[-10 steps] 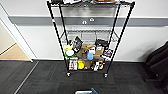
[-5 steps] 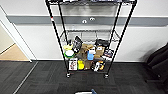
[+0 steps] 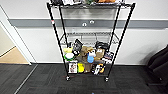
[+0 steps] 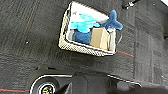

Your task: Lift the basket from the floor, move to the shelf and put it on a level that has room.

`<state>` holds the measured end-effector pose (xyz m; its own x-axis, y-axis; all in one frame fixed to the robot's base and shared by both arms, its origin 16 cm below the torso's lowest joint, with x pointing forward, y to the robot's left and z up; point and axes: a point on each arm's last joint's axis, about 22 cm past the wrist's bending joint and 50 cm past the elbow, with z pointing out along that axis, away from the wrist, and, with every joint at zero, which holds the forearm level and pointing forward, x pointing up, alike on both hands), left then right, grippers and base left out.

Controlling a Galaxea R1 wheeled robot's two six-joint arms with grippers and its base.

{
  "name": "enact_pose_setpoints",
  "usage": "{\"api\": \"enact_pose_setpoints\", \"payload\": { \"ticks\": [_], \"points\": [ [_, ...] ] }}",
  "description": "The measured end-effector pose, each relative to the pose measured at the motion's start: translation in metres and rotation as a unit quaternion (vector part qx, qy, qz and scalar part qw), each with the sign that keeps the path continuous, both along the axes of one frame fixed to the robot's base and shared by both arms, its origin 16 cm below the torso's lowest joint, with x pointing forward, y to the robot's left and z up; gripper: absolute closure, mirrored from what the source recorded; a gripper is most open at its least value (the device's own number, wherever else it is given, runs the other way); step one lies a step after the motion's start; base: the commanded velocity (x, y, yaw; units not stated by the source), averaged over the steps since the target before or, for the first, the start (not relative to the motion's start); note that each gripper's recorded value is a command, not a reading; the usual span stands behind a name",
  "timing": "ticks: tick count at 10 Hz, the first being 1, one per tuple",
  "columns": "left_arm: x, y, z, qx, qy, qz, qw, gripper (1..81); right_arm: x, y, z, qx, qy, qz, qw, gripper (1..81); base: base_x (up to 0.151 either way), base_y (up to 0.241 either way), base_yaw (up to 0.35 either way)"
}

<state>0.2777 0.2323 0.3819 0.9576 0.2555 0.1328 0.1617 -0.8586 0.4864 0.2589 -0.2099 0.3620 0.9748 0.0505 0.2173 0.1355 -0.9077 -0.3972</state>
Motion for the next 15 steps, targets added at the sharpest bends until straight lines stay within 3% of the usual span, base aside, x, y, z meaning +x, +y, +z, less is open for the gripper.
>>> {"api": "enact_pose_setpoints", "payload": {
  "ticks": [2,7,11,15],
  "points": [
    [-0.003,-0.002,-0.018,-0.001,0.022,0.003,0.9998,1.0,-0.004,0.010,-0.016,0.007,0.017,0.000,0.9998,1.0,0.000,0.000,0.000],
    [0.052,-0.009,-0.059,-0.006,0.039,0.007,0.9992,1.0,0.045,0.008,-0.055,0.006,0.022,0.004,0.9997,1.0,0.000,0.000,0.000],
    [0.091,0.004,-0.089,0.018,0.024,0.014,0.9994,1.0,0.095,0.018,-0.071,0.010,0.003,0.014,0.9998,1.0,0.000,0.000,0.000],
    [0.130,-0.014,-0.107,0.009,0.005,0.009,0.9999,1.0,0.133,0.016,-0.088,0.007,-0.015,0.021,0.9996,1.0,0.000,0.000,0.000]
  ]
}}
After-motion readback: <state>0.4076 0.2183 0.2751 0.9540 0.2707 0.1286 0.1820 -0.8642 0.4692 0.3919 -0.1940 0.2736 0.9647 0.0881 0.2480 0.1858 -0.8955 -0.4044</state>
